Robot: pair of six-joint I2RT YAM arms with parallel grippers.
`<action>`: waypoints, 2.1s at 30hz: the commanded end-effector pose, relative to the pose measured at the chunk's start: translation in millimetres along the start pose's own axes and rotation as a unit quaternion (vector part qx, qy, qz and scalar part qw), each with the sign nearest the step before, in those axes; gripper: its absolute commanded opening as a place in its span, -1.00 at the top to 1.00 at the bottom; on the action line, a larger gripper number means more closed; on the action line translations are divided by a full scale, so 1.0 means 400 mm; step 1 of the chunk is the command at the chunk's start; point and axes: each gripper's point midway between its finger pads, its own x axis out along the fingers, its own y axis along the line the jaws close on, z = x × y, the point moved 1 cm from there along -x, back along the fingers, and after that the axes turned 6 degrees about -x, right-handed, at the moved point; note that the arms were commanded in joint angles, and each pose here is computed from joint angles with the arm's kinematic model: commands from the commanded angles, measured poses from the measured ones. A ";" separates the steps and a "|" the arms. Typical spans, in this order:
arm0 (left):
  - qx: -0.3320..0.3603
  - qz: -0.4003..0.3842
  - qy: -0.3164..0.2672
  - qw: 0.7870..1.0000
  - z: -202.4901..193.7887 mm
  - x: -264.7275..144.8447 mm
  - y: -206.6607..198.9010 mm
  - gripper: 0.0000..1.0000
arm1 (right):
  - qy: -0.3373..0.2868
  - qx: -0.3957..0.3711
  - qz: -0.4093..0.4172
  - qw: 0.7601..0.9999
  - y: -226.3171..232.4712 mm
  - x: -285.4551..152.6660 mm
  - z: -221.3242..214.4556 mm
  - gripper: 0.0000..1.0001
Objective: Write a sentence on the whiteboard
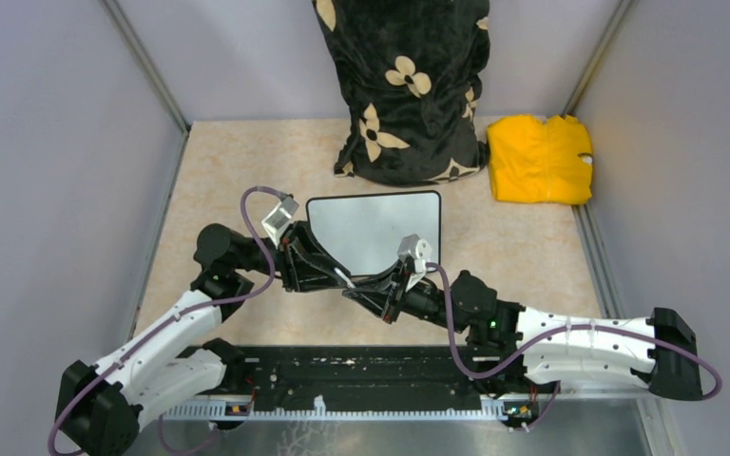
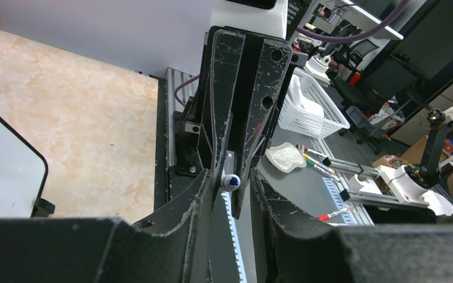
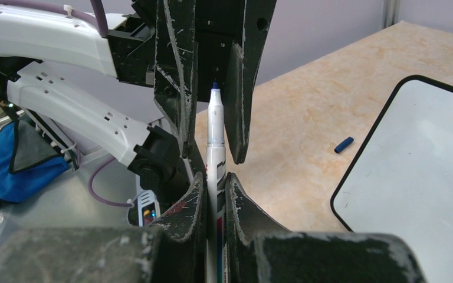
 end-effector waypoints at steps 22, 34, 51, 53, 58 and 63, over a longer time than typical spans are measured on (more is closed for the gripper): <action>0.019 -0.016 0.004 1.000 0.003 0.005 -0.017 0.28 | -0.051 0.010 0.010 0.999 0.020 0.024 0.094 1.00; 0.014 -0.016 0.008 1.000 -0.002 0.009 -0.015 0.14 | -0.055 0.011 0.007 0.998 0.019 0.024 0.099 1.00; 0.013 -0.017 0.014 1.000 -0.007 0.013 -0.011 0.84 | -0.055 0.012 0.005 0.998 0.016 0.022 0.098 1.00; 0.015 -0.014 0.011 1.000 -0.004 0.013 -0.011 1.00 | -0.054 0.014 0.004 0.998 0.016 0.021 0.098 1.00; 0.021 0.007 -0.007 1.000 0.008 0.013 0.001 1.00 | -0.051 0.029 -0.003 0.998 0.013 0.014 0.099 0.71; 0.031 0.036 -0.063 0.997 0.065 0.015 0.005 1.00 | -0.064 0.051 -0.024 0.996 -0.002 -0.030 0.136 0.00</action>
